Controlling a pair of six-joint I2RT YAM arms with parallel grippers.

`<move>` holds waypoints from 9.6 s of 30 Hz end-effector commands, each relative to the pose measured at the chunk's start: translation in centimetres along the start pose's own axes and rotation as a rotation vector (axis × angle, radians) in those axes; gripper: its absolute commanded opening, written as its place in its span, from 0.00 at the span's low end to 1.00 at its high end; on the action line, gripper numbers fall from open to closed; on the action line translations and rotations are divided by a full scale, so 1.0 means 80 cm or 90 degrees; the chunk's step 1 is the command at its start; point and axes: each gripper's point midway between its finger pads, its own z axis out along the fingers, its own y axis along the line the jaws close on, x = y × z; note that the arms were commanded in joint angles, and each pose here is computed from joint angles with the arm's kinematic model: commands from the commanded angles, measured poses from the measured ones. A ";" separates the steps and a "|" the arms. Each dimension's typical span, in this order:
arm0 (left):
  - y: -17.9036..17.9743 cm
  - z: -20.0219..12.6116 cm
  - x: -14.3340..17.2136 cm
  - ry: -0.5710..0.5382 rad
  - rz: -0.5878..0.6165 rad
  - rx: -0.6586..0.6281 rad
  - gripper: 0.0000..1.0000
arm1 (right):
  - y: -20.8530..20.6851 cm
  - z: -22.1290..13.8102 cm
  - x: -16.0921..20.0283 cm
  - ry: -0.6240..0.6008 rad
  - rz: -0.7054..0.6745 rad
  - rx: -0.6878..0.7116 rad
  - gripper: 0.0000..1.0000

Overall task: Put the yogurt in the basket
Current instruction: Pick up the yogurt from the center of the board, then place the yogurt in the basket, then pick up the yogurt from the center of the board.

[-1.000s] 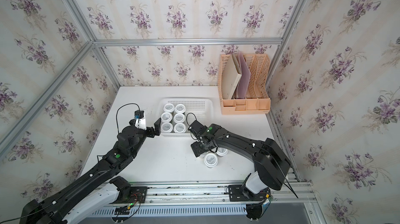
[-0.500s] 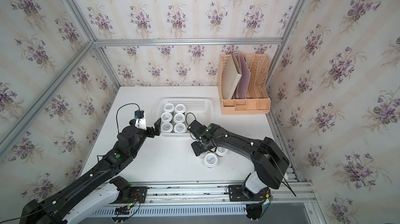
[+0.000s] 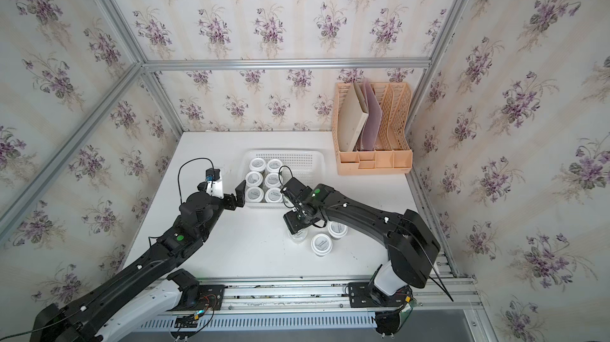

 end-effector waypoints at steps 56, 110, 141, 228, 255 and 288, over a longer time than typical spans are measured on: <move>0.002 0.000 -0.007 -0.014 -0.005 -0.006 0.99 | 0.035 0.013 0.016 0.019 -0.043 -0.020 0.68; 0.007 0.004 -0.003 -0.008 0.000 -0.024 0.99 | -0.142 0.004 -0.239 -0.096 0.003 0.132 0.66; 0.003 0.010 -0.001 -0.001 0.002 -0.017 0.99 | -0.178 0.061 -0.244 -0.076 0.016 0.133 0.73; -0.012 0.012 0.005 0.007 -0.017 0.023 0.99 | -0.045 -0.052 0.117 -0.018 0.100 0.071 0.80; -0.012 0.015 0.005 0.010 -0.015 0.023 0.99 | -0.049 -0.031 0.129 0.007 0.091 0.082 0.83; -0.014 0.016 0.005 0.011 -0.015 0.027 0.99 | -0.038 -0.007 0.120 0.012 0.082 0.059 0.68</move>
